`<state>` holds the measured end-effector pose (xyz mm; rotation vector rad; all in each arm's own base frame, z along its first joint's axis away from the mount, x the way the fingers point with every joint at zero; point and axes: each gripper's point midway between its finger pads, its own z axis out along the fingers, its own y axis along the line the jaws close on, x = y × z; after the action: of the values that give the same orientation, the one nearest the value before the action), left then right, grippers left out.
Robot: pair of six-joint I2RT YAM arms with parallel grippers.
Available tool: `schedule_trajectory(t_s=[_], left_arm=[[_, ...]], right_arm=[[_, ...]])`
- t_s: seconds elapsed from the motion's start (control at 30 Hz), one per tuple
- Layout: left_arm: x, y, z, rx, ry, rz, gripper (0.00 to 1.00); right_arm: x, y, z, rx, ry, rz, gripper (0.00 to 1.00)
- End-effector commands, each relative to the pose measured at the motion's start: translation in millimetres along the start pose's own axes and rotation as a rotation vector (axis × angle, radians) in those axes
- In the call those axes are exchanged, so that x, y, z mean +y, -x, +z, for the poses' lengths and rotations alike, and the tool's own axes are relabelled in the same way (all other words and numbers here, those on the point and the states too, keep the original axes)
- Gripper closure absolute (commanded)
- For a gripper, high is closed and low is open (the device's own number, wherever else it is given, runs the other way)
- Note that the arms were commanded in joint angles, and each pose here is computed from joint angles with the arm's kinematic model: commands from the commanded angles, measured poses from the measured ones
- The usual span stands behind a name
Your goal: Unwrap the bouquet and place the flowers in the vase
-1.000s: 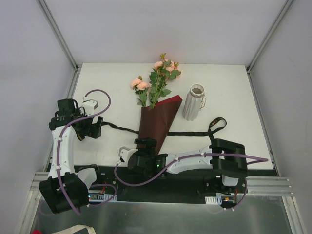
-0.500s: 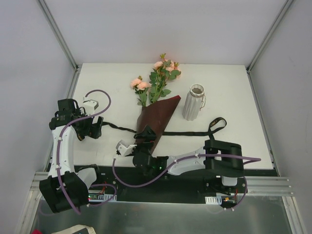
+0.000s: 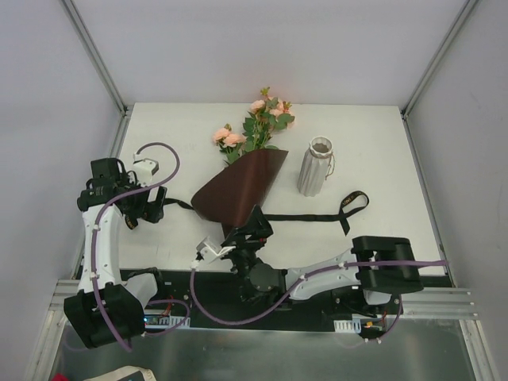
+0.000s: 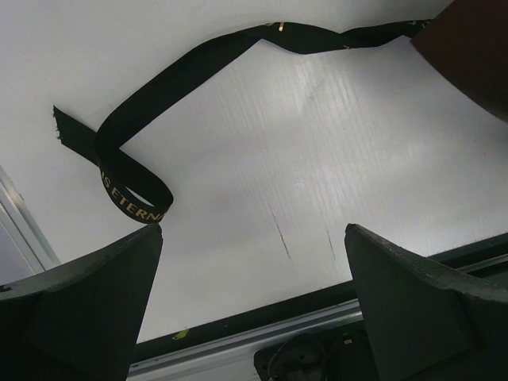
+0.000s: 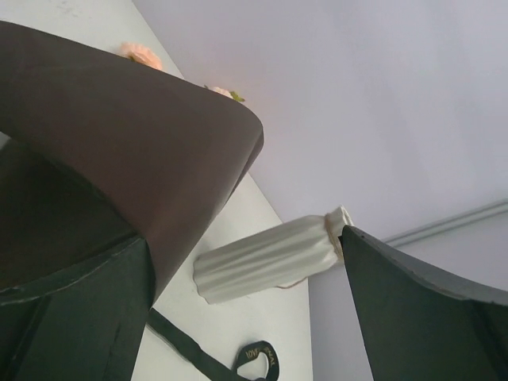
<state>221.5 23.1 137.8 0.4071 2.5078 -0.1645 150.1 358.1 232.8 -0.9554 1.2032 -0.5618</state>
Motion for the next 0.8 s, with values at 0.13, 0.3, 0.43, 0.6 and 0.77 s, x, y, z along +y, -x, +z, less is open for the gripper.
schedule_trajectory(t_s=[0.13, 0.3, 0.43, 0.6, 0.77], left_arm=[[-4, 24, -21, -0.072, -0.011, 0.032, 0.01], [-4, 30, -24, -0.085, -0.014, 0.035, 0.01], [-5, 39, -31, -0.106, -0.019, 0.043, 0.01], [-13, 49, -37, -0.123, -0.046, 0.057, 0.01], [-30, 54, -34, -0.103, -0.08, 0.109, 0.01]], right_arm=[[-117, -9, -9, 0.064, -0.134, 0.461, 0.04], [-149, -20, -15, 0.089, -0.149, 0.556, 0.04], [-142, -27, -23, 0.126, -0.129, 0.588, 0.04], [-97, -30, -31, 0.215, -0.104, 0.554, 0.04], [-61, -17, -42, 0.22, -0.073, 0.529, 0.04]])
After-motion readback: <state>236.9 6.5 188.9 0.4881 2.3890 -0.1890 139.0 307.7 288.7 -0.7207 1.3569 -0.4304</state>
